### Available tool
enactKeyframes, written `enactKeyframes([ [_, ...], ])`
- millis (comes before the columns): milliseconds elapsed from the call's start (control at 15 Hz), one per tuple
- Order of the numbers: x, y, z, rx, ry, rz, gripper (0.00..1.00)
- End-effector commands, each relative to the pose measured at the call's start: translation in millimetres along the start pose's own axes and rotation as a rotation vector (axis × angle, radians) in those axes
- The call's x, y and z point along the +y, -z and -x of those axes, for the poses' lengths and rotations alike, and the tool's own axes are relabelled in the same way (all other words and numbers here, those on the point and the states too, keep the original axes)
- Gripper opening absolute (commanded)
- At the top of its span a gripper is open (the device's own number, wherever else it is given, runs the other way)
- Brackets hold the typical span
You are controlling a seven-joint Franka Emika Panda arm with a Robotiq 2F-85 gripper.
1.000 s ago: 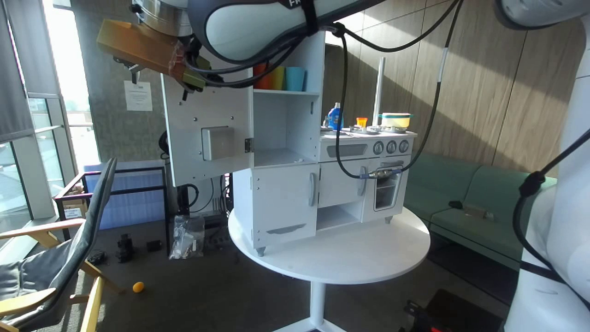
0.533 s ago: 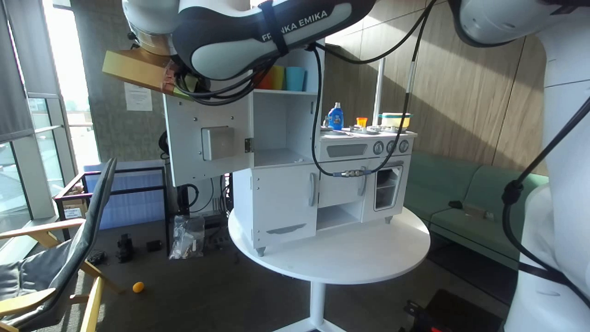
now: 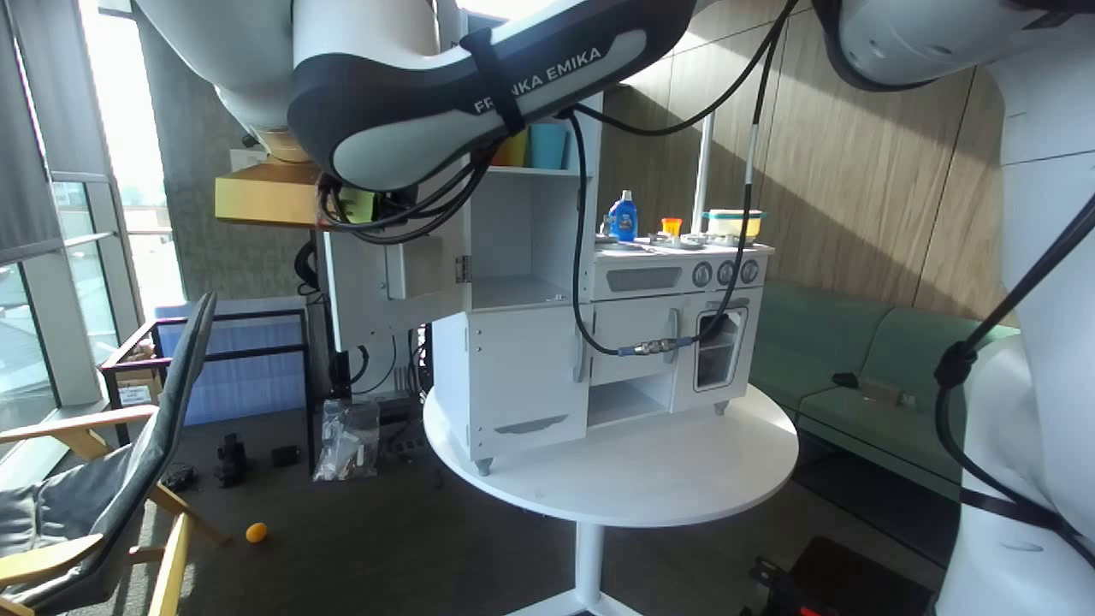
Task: Close all the cabinet doors
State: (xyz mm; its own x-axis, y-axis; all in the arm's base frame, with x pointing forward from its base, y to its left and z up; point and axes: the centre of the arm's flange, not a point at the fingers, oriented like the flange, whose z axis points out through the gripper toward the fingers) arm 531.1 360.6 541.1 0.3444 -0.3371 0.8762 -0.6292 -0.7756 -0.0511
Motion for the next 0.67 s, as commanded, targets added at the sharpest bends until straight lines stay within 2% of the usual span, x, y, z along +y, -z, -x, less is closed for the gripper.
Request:
enactKeyframes([
  [0,37.3,13.6,5.4,0.07,0.021,0.073,1.0],
  [400,102.2,37.8,11.9,0.122,0.007,0.215,1.0],
  [600,136.2,40.9,5.4,0.104,-0.024,0.293,1.0],
])
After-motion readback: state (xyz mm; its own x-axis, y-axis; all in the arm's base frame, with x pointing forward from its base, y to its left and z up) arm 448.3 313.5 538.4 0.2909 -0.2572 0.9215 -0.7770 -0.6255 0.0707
